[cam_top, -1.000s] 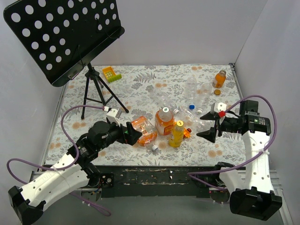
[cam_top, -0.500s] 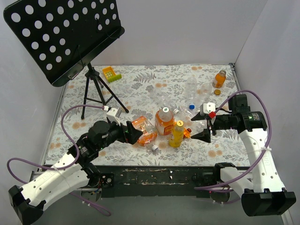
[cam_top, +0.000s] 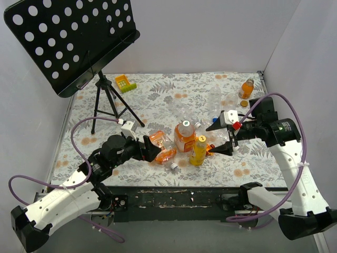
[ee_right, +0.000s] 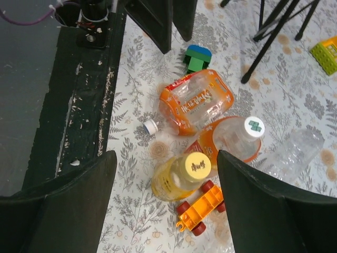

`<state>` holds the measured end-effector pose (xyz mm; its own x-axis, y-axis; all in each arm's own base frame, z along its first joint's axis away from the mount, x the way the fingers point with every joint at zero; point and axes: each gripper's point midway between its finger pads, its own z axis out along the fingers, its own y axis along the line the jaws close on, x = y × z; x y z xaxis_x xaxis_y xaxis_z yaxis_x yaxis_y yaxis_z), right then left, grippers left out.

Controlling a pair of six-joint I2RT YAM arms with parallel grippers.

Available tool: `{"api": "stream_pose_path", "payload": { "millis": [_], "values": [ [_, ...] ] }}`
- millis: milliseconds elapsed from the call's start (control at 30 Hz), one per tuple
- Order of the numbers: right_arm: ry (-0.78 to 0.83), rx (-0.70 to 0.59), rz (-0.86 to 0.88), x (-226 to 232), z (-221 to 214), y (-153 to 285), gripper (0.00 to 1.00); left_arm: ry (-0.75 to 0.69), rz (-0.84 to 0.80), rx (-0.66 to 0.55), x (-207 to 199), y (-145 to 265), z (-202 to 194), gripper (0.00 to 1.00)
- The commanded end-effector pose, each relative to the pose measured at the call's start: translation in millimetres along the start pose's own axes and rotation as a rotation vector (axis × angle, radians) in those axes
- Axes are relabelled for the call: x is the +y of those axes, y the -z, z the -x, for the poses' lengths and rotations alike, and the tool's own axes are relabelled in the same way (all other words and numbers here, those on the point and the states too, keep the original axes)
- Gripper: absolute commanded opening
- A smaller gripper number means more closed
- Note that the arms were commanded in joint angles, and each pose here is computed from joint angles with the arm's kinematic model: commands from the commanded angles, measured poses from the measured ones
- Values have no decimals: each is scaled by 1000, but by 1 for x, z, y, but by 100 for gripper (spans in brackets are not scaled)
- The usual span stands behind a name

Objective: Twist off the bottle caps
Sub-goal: Pick up the plastic bottle at the center of the board.

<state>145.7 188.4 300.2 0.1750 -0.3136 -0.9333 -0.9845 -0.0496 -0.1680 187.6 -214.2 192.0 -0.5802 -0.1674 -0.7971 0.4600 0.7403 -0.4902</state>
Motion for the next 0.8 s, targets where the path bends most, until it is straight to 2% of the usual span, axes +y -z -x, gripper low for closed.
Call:
{"api": "stream_pose_path", "payload": {
  "millis": [0,233,433,567,767],
  "values": [
    [54,-43,45,1,25,-9,84,26,-11,-34,-8,6,15,98],
    [67,-38,187,19,32,-37,83,34,40,-46,1,10,17,98],
    [82,42,276,32,30,-69,81,49,96,-78,8,16,27,98],
    [54,151,262,34,12,-102,79,72,158,-97,16,21,32,98],
    [-24,312,209,49,-38,-146,77,110,256,-129,29,34,42,98]
  ]
}}
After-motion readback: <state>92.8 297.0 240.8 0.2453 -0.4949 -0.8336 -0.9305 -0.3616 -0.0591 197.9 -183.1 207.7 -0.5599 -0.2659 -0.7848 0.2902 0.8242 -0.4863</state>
